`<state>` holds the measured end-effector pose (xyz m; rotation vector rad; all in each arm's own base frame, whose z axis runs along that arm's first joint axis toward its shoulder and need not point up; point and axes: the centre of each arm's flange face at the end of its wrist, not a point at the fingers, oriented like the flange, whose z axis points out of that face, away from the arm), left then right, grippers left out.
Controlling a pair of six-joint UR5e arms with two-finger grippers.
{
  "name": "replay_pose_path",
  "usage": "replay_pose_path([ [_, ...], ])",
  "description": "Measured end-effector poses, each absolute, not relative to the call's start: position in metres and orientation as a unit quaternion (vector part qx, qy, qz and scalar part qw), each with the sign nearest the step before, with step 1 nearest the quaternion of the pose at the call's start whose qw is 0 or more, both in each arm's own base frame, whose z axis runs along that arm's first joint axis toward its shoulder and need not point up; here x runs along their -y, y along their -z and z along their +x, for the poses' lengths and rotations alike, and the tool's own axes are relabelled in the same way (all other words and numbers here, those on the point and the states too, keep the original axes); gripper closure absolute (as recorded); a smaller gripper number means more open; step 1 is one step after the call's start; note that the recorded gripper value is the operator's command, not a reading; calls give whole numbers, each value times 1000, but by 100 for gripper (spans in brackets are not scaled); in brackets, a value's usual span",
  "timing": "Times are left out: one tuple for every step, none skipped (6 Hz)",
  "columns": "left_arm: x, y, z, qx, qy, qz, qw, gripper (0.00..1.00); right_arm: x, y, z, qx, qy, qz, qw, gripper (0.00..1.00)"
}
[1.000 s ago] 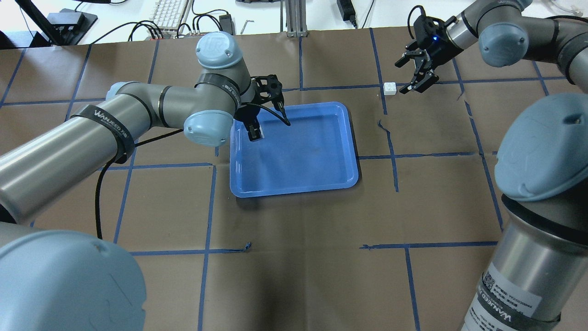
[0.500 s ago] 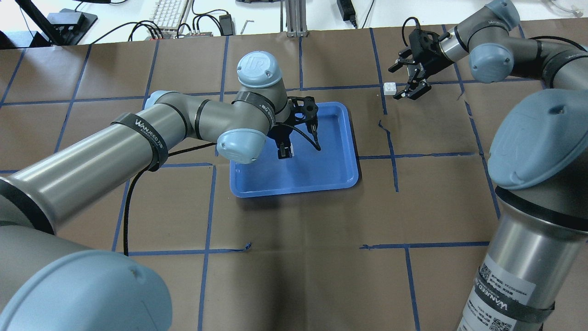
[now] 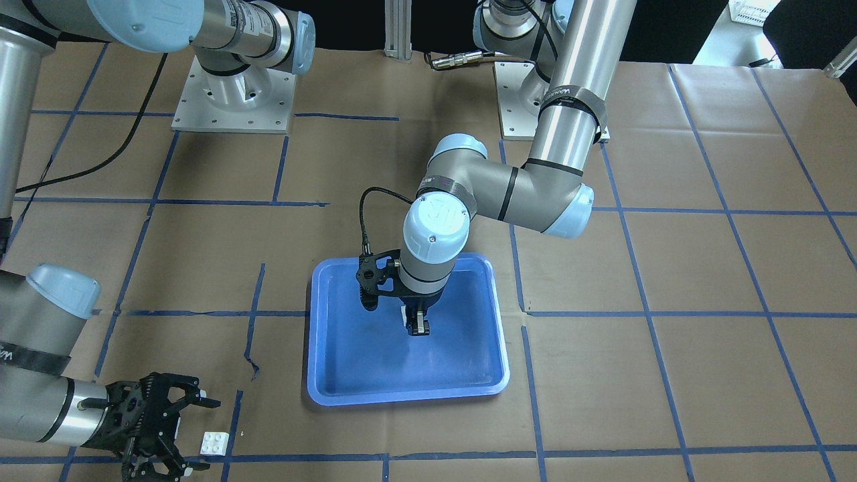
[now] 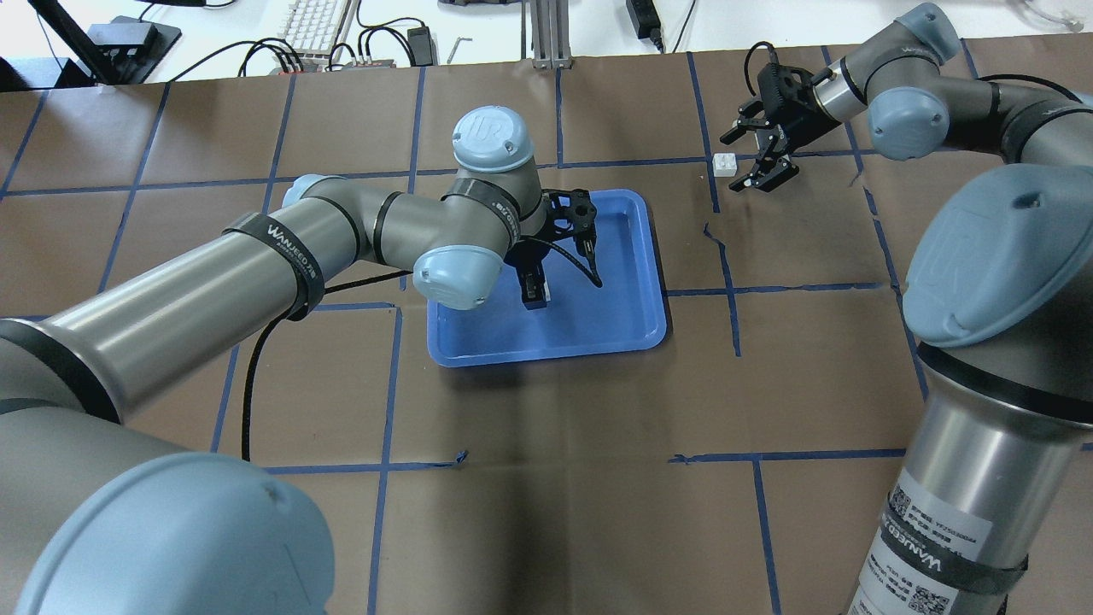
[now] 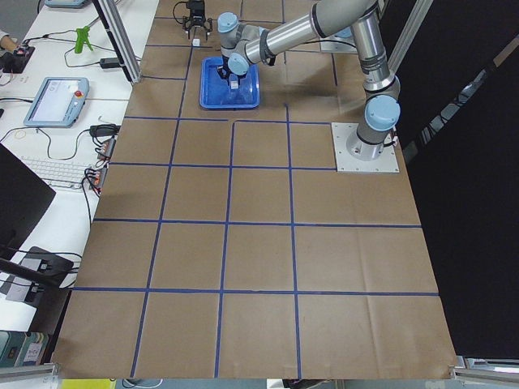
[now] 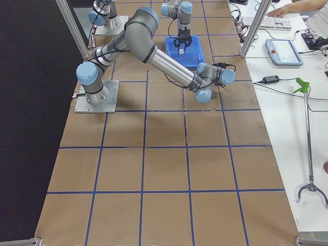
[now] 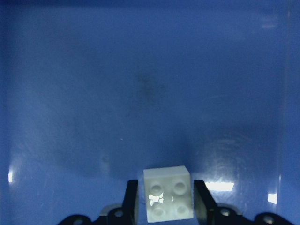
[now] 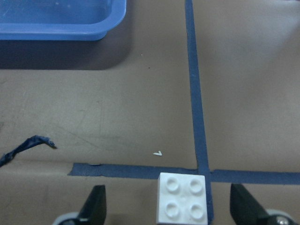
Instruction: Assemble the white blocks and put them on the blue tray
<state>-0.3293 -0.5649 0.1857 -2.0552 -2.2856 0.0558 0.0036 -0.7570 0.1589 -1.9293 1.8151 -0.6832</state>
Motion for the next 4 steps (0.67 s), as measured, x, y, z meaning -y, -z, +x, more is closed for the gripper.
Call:
replay_pose_path([
  [566,-193,-329,746,-23,-665,31,2,757,-159,3,-651,244,-690,202,46],
  [567,-214,-330,746,-34,-664,25,2,757,-158,3,-651,244,-690,202,59],
  [565,-245,-327,747,-41,-663,22,2,757,-159,3,-650,244,-691,202,69],
  [562,-287,-316,754,-41,-655,24,2,757,-159,3,-650,245,-691,201,73],
])
